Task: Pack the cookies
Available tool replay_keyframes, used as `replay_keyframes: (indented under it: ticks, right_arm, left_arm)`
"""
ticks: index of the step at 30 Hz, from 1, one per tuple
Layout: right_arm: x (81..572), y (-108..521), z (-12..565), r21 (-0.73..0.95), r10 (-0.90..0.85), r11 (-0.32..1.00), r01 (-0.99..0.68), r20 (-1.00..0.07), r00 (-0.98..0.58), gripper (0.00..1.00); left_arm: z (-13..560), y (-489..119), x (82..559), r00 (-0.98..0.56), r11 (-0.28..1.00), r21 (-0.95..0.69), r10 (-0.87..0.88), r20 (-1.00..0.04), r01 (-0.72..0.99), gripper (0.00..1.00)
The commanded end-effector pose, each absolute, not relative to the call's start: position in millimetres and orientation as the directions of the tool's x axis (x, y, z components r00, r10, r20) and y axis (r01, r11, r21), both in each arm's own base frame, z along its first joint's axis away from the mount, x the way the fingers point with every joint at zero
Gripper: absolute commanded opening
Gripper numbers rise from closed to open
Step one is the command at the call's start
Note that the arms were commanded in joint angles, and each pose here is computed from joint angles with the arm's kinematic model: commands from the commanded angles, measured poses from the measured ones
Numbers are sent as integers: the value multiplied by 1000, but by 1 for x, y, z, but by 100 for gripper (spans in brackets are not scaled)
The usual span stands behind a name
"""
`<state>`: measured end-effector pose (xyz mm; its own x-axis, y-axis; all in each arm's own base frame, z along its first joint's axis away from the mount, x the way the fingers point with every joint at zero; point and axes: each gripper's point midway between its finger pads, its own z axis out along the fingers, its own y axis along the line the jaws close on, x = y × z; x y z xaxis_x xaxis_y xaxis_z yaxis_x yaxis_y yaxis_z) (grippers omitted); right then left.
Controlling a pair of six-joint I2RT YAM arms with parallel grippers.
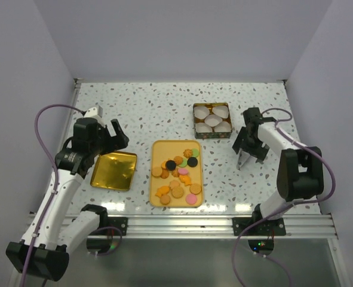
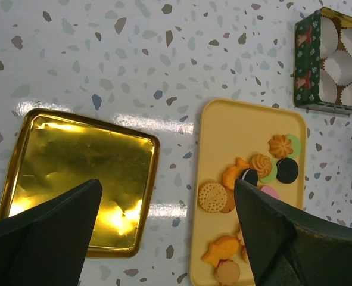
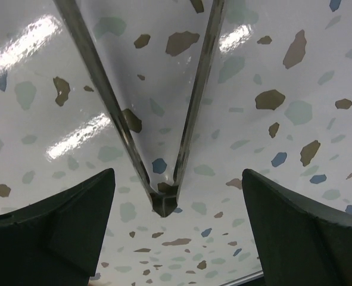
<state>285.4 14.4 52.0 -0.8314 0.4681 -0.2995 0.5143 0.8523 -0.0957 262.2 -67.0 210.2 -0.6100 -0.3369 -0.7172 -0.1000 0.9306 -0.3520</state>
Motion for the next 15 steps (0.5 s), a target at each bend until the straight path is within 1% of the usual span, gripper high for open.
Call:
replay_keyframes:
  ticks: [1, 8, 12, 15]
  right_arm:
    - [302, 10, 43, -18, 526, 830, 558, -307, -793, 91]
    - [319, 5, 21, 5, 538, 830, 558, -272, -798, 88]
    - [328, 5, 17, 8, 531, 835, 551, -277, -801, 87]
    - [335, 1, 21, 11, 532, 832, 555, -300, -792, 87]
  left_arm:
    - [214, -71, 273, -592, 934, -352, -319, -740, -64, 98]
    - [209, -72, 283, -605, 937, -342, -314, -732, -72, 97]
    - [208, -73, 287, -611, 940, -335, -305, -730, -70, 97]
    - [208, -73, 289, -614, 941, -332, -302, -730, -69, 96]
